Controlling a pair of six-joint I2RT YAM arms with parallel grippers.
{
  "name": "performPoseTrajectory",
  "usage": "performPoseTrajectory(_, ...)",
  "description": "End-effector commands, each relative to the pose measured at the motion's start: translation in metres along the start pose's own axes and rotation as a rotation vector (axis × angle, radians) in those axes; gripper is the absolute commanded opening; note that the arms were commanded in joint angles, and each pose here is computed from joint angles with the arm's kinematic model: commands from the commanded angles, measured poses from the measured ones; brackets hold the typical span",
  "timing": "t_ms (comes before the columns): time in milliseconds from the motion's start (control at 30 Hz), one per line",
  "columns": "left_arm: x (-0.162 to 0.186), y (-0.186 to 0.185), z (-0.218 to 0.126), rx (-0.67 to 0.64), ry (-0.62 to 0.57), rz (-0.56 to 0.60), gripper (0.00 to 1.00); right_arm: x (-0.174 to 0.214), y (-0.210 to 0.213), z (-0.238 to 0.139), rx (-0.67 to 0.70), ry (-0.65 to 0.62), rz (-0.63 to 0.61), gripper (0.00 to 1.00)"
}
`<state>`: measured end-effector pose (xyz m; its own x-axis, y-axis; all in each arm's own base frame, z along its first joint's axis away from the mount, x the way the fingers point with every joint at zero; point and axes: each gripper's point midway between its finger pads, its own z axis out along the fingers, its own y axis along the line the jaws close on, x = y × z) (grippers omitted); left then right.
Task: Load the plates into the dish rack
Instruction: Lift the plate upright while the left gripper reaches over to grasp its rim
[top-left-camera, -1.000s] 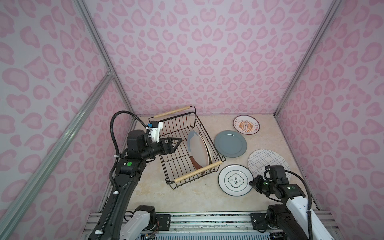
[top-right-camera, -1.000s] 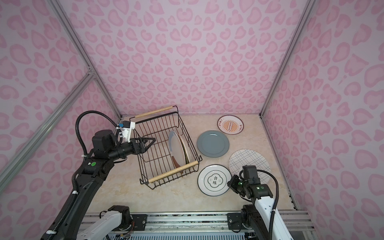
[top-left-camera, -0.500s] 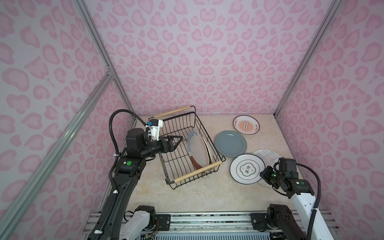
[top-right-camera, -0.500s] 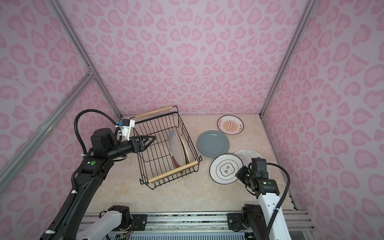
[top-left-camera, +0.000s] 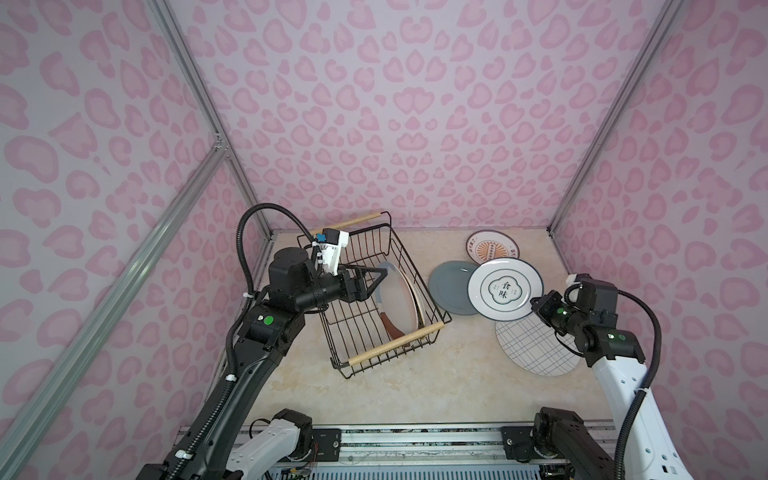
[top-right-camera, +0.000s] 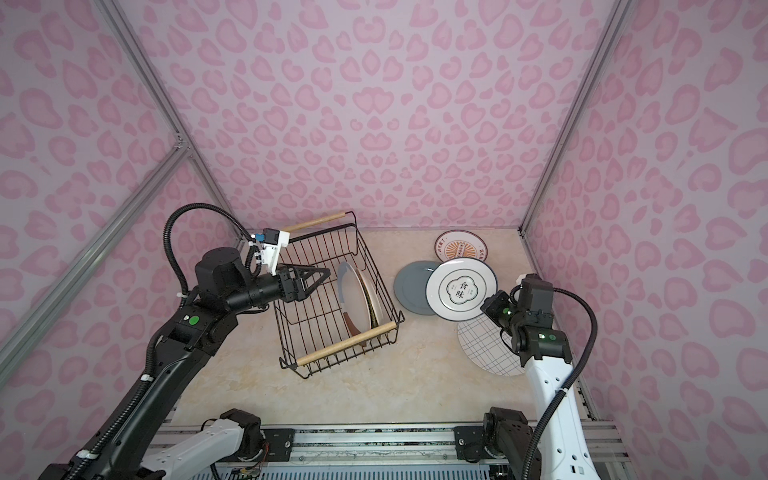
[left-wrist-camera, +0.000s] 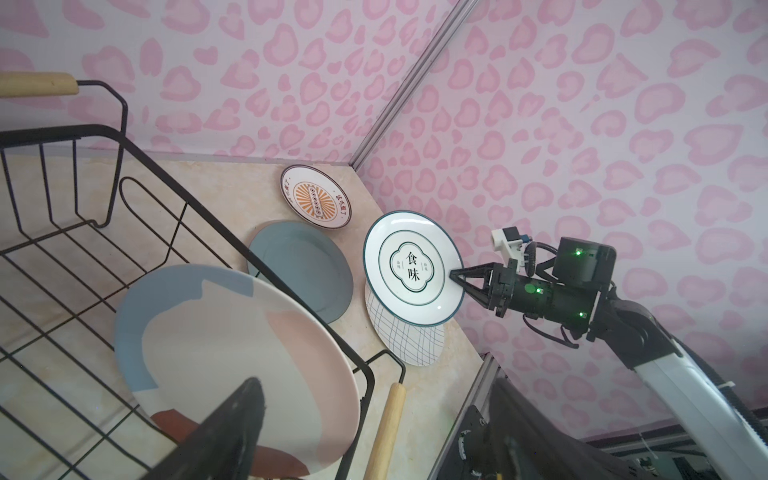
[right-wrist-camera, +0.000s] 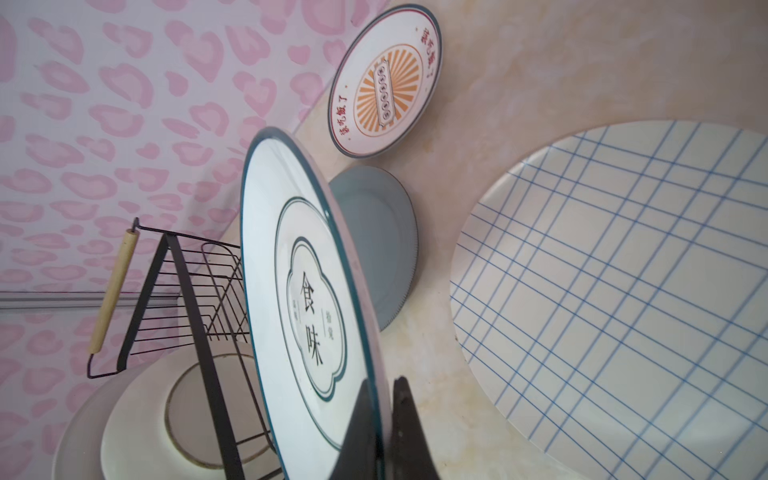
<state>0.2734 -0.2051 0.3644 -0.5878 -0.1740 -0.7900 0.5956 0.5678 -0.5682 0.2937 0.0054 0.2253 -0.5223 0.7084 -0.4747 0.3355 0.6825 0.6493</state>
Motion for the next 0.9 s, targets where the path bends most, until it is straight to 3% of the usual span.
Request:
performPoseTrajectory(0, -0.019, -0.013, 0.009, -0.007, -0.076, 0.152, 0.86, -0.021, 0.035, -0.003, -0.13, -0.041, 0.011, 0.0)
performPoseTrajectory(100, -0.007, -0.038, 0.03, 0.031, -0.042, 0.318, 0.82, -0.027, 0.044, -0.004, -0.159, -0.042, 0.022, 0.0)
performPoseTrajectory(267, 0.033, -0.079, 0.067, 0.083, 0.045, 0.723, 0.79, -0.028, 0.052, -0.006, -0.182, -0.033, 0.028, 0.0)
performPoseTrajectory(533, 0.096, -0.105, 0.127, 0.117, 0.113, 1.332, 0.74, -0.025, 0.061, -0.011, -0.212, -0.003, 0.058, 0.0)
performPoseTrajectory(733, 0.093, -0.116, 0.159, 0.108, -0.025, 1.479, 0.62, -0.019, 0.068, -0.01, -0.234, 0.027, 0.08, 0.0)
performPoseTrajectory(867, 0.102, -0.109, 0.181, 0.073, -0.001, 1.586, 0.55, -0.021, 0.073, -0.011, -0.245, 0.035, 0.088, 0.0)
